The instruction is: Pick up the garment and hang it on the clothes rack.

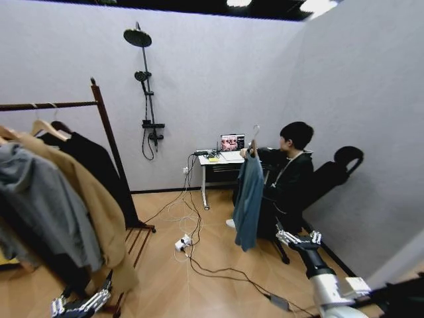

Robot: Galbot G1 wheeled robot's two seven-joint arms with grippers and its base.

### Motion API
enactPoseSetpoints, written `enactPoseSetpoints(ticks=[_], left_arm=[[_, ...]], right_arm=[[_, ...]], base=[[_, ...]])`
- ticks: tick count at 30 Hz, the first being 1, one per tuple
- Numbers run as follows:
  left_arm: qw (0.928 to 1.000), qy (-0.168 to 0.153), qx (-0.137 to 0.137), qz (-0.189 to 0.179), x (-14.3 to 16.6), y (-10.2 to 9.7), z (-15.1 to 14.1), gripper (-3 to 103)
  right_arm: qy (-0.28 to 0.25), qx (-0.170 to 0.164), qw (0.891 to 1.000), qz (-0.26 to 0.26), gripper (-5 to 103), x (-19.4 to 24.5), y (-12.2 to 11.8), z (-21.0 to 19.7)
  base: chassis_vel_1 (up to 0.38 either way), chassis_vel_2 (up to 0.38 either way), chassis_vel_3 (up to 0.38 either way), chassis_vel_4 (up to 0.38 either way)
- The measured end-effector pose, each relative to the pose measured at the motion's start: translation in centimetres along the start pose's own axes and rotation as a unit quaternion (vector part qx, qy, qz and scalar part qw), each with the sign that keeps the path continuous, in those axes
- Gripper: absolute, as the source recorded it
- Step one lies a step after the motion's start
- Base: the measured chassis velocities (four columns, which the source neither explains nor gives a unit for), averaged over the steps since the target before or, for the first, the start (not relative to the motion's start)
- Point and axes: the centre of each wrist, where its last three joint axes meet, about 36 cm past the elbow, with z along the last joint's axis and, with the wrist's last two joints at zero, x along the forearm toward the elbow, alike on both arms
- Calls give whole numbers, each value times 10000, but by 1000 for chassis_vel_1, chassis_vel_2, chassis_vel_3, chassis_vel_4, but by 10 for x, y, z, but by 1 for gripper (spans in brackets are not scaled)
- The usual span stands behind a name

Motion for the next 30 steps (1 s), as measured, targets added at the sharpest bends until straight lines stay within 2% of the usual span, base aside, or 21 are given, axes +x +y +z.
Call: enactPoseSetpoints(ticks=[1, 2, 6, 10, 11, 13, 14, 15, 21, 24, 27, 30], left_arm=[[10000, -1, 1, -1, 0, 0, 0, 100], [10000, -1, 0, -1, 0, 0, 0, 100], [10000, -1, 0, 0, 0, 0, 0, 100], [10000, 0, 0, -2, 0, 0, 0, 100], [10000, 0, 0, -2, 0, 0, 0, 100], [10000, 1, 0, -1, 0, 0, 0, 100], [10000, 1, 0, -1, 0, 0, 0, 100], [10000, 1, 1, 0, 0, 0, 0, 100], [10000, 0, 0, 0, 0, 0, 0, 100], [10000, 1, 0, 0, 0, 0, 0, 100], [10000, 1, 0, -1, 0, 0, 0, 100], [10000, 1, 0, 0, 0, 0, 0, 100]], right_arm=[[-111, 266, 9995, 101, 100, -2, -3, -1], [-180, 392, 9989, 181, 100, -6, -8, -1], [-158, 320, 9990, 271, 100, -15, -21, -10], [-452, 664, 9965, 219, 100, -63, -66, -43], [-452, 664, 9965, 219, 100, -63, -66, -43], [-499, 576, 9970, 93, 100, -88, -82, -57], [-499, 576, 9970, 93, 100, -88, -82, -57], [-518, 409, 9978, -23, 100, -111, -91, -64], [-412, -40, 9989, -215, 100, -159, -98, -68], [-274, -280, 9989, -259, 100, -172, -93, -65], [-85, -575, 9981, -223, 100, -198, -78, -57], [-37, -625, 9978, -201, 100, -206, -72, -56]], base=[[-291, 249, 283, -263], [-178, 249, 161, -146], [-145, 153, 126, -114], [-14, 1, -9, -24], [51, -33, -17, 37], [76, -64, -32, 83], [76, -72, -47, 83], [70, -43, -18, 74], [0, 0, 0, 0], [0, 0, 0, 0], [0, 0, 0, 0], [0, 0, 0, 0]])
